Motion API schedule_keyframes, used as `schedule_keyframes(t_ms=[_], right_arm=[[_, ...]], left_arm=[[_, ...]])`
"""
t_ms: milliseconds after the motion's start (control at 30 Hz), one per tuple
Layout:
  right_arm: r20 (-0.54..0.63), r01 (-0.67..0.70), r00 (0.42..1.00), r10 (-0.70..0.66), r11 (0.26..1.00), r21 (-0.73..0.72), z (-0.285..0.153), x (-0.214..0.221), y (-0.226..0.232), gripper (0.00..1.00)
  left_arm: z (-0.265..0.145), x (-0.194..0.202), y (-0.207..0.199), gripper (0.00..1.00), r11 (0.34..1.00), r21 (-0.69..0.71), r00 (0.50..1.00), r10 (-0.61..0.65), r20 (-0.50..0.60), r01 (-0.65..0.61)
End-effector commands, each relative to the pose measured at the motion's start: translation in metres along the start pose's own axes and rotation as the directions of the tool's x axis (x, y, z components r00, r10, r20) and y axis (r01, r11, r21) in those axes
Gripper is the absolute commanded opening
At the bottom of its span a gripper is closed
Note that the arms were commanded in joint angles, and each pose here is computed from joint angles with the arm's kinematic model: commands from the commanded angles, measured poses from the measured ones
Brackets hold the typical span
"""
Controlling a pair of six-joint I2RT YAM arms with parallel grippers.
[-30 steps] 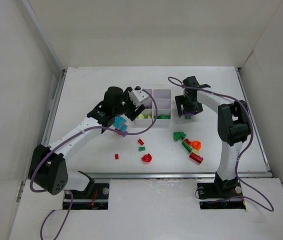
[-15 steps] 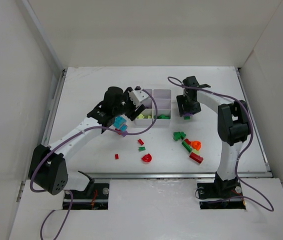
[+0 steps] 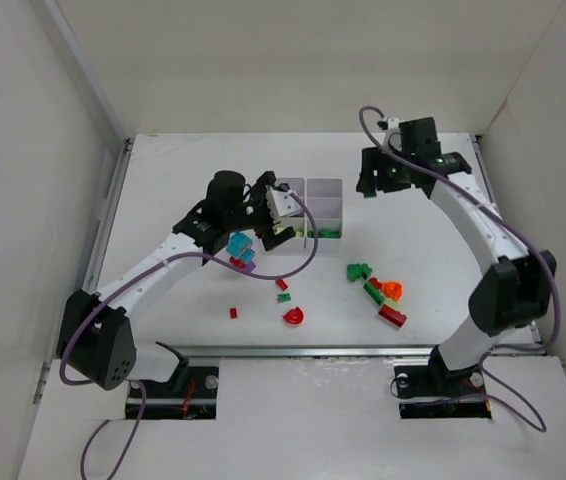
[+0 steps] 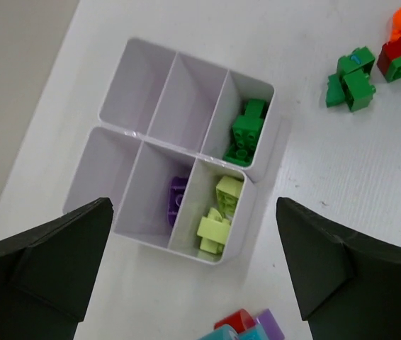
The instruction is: Sort the legos into containers by color
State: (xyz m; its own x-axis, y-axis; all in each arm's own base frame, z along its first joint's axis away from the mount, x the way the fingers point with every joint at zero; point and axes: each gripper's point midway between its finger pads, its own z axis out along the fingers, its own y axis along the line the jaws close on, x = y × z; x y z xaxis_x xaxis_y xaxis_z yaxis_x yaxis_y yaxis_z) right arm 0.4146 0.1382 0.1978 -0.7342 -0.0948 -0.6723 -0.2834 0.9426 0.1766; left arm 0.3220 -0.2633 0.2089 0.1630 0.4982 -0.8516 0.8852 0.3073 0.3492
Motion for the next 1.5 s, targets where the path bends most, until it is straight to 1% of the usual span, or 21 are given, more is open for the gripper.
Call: schedule_keyframes(t_ms=[0, 67, 100, 133, 200, 233, 300, 333, 400, 500, 533, 567, 667, 733, 800, 900, 933, 967, 1067, 1367, 1467], right_arm=[[0.207, 0.099, 0.977, -0.047, 0.963, -0.250, -0.042, -0.041, 0.051, 0.01], [0.292, 0.141, 0.956, -0.030, 0.919, -0.367, -0.070, -0.052, 0.077, 0.00], [0.314, 0.186, 0.949, -0.028, 0.855, -0.485, -0.084, -0.050, 0.100, 0.00], [0.381, 0.226, 0.924, -0.007, 0.816, -0.532, -0.101, -0.058, 0.112, 0.00], [0.424, 0.279, 0.905, 0.010, 0.739, -0.613, -0.123, -0.060, 0.131, 0.00], [0.463, 0.313, 0.886, 0.011, 0.723, -0.616, -0.135, -0.064, 0.135, 0.00], [0.486, 0.348, 0.874, 0.001, 0.697, -0.627, -0.149, -0.067, 0.145, 0.00], [0.488, 0.368, 0.873, -0.008, 0.669, -0.646, -0.155, -0.065, 0.153, 0.00], [0.507, 0.399, 0.862, -0.017, 0.641, -0.656, -0.167, -0.066, 0.161, 0.00], [0.536, 0.423, 0.844, -0.019, 0.639, -0.643, -0.180, -0.069, 0.165, 0.00], [0.528, 0.416, 0.849, -0.019, 0.640, -0.646, -0.177, -0.067, 0.165, 0.00], [0.521, 0.407, 0.853, -0.012, 0.640, -0.652, -0.178, -0.067, 0.165, 0.00], [0.506, 0.396, 0.862, -0.008, 0.635, -0.664, -0.176, -0.063, 0.168, 0.00], [0.504, 0.400, 0.863, -0.012, 0.626, -0.670, -0.177, -0.059, 0.172, 0.00], [0.503, 0.403, 0.864, -0.014, 0.619, -0.674, -0.178, -0.057, 0.175, 0.00], [0.517, 0.404, 0.856, -0.009, 0.637, -0.657, -0.182, -0.058, 0.173, 0.00], [0.507, 0.390, 0.862, -0.006, 0.647, -0.655, -0.177, -0.056, 0.171, 0.00], [0.498, 0.383, 0.867, -0.006, 0.649, -0.658, -0.173, -0.053, 0.170, 0.00], [0.490, 0.376, 0.872, -0.006, 0.650, -0.660, -0.170, -0.051, 0.170, 0.00], [0.482, 0.369, 0.876, -0.006, 0.652, -0.663, -0.166, -0.050, 0.169, 0.00], [0.482, 0.369, 0.876, -0.006, 0.652, -0.663, -0.166, -0.050, 0.169, 0.00]], left_arm=[[-0.009, -0.075, 0.009, 1.00, 0.983, -0.007, 0.959, 0.178, 0.220, -0.181], [-0.009, -0.099, 0.010, 1.00, 0.970, -0.036, 0.927, 0.238, 0.291, -0.239], [-0.010, -0.105, 0.011, 1.00, 0.967, -0.043, 0.915, 0.253, 0.314, -0.252], [-0.013, -0.116, 0.015, 1.00, 0.961, -0.063, 0.899, 0.275, 0.342, -0.270], [-0.016, -0.142, 0.013, 1.00, 0.945, -0.094, 0.855, 0.323, 0.406, -0.313], [-0.013, -0.143, 0.015, 1.00, 0.943, -0.103, 0.849, 0.330, 0.413, -0.317], [-0.018, -0.165, 0.019, 1.00, 0.922, -0.157, 0.802, 0.386, 0.456, -0.355], [-0.013, -0.170, 0.011, 1.00, 0.913, -0.153, 0.784, 0.403, 0.472, -0.378], [-0.012, -0.181, 0.011, 1.00, 0.881, -0.203, 0.738, 0.470, 0.483, -0.428], [-0.013, -0.192, 0.014, 1.00, 0.866, -0.244, 0.714, 0.499, 0.491, -0.437], [-0.013, -0.192, 0.016, 1.00, 0.861, -0.254, 0.714, 0.507, 0.483, -0.440], [-0.013, -0.197, 0.014, 1.00, 0.845, -0.270, 0.692, 0.534, 0.485, -0.462], [-0.009, -0.196, 0.016, 1.00, 0.824, -0.289, 0.674, 0.566, 0.476, -0.488], [-0.008, -0.203, 0.016, 1.00, 0.816, -0.298, 0.659, 0.577, 0.482, -0.496], [-0.009, -0.204, 0.018, 1.00, 0.819, -0.305, 0.664, 0.573, 0.481, -0.486], [-0.009, -0.202, 0.024, 1.00, 0.819, -0.324, 0.679, 0.573, 0.459, -0.473], [-0.013, -0.205, 0.025, 1.00, 0.809, -0.337, 0.668, 0.587, 0.457, -0.481], [-0.011, -0.200, 0.026, 1.00, 0.807, -0.340, 0.675, 0.590, 0.443, -0.482], [-0.022, -0.207, 0.025, 1.00, 0.787, -0.366, 0.653, 0.616, 0.440, -0.496], [-0.030, -0.211, 0.013, 1.00, 0.783, -0.348, 0.620, 0.622, 0.478, -0.516], [-0.030, -0.212, 0.009, 0.93, 0.789, -0.330, 0.615, 0.611, 0.499, -0.518]])
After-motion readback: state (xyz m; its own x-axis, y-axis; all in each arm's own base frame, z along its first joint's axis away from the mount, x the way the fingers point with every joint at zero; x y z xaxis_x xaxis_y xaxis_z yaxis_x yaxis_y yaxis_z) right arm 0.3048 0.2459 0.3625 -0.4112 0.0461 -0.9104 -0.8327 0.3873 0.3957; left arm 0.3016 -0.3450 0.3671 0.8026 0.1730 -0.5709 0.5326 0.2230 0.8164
